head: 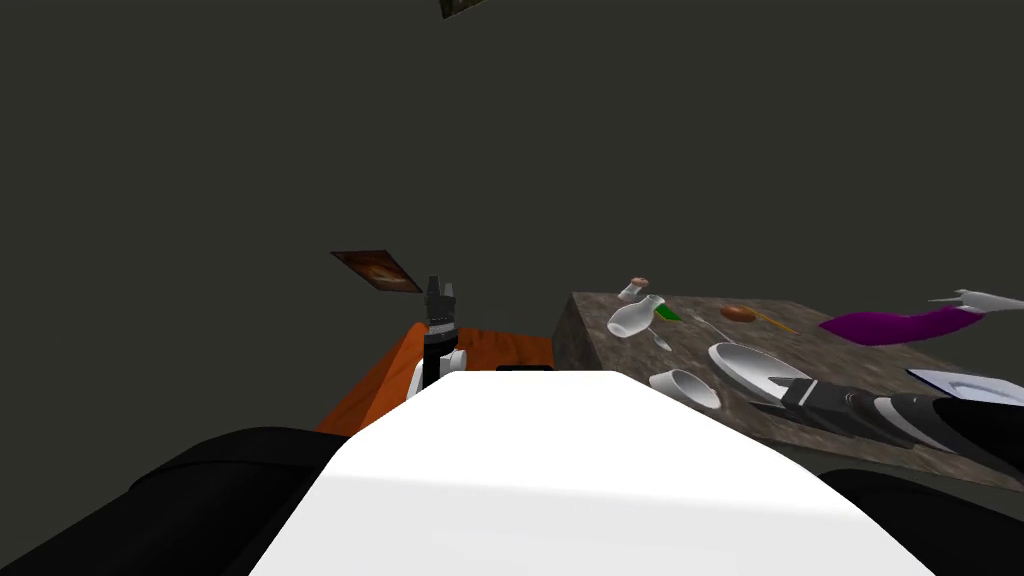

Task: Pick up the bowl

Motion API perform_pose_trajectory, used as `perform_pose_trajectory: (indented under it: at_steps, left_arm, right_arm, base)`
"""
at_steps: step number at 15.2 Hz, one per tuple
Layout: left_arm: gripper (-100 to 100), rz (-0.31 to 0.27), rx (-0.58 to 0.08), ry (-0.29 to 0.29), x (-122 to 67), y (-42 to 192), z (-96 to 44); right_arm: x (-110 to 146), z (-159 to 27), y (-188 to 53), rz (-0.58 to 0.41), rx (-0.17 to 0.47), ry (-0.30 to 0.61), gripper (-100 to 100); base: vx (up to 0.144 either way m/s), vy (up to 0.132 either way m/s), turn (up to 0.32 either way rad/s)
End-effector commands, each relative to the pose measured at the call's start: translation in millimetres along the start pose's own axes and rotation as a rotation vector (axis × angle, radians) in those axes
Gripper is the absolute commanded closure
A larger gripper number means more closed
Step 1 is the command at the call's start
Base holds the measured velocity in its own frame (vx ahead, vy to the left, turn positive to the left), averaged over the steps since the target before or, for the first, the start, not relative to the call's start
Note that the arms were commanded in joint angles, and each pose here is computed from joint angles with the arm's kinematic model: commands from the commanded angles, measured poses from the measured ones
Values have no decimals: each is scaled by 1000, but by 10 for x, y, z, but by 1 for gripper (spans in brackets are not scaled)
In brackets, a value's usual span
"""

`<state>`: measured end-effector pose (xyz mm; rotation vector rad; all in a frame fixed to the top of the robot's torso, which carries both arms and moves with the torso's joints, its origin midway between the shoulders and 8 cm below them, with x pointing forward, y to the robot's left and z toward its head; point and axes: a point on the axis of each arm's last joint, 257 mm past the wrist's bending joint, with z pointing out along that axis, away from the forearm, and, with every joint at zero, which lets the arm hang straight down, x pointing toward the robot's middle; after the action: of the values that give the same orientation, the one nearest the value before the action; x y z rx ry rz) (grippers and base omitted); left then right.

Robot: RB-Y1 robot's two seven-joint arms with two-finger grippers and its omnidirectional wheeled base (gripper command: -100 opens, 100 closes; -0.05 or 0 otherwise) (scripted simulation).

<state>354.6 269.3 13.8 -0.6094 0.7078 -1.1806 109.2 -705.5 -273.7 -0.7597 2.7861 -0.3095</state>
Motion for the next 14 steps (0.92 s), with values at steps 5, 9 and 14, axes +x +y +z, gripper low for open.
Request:
perform_pose_trajectory:
  at_steps: [5,9,14]
  left_arm:
    - [0,0,0,0,0,0,0]
    - [0,0,0,0,0,0,1]
    - [0,0,0,0,0,0,0]
  right_arm:
    - [247,30,130,-4,-20,49,-100]
    - [386,85,274,17,-17,55,-100]
    - [357,68,245,13,-20,53,100]
  base:
    - [36,-38,38]
    - [25,-35,119]
    - [3,-6,7]
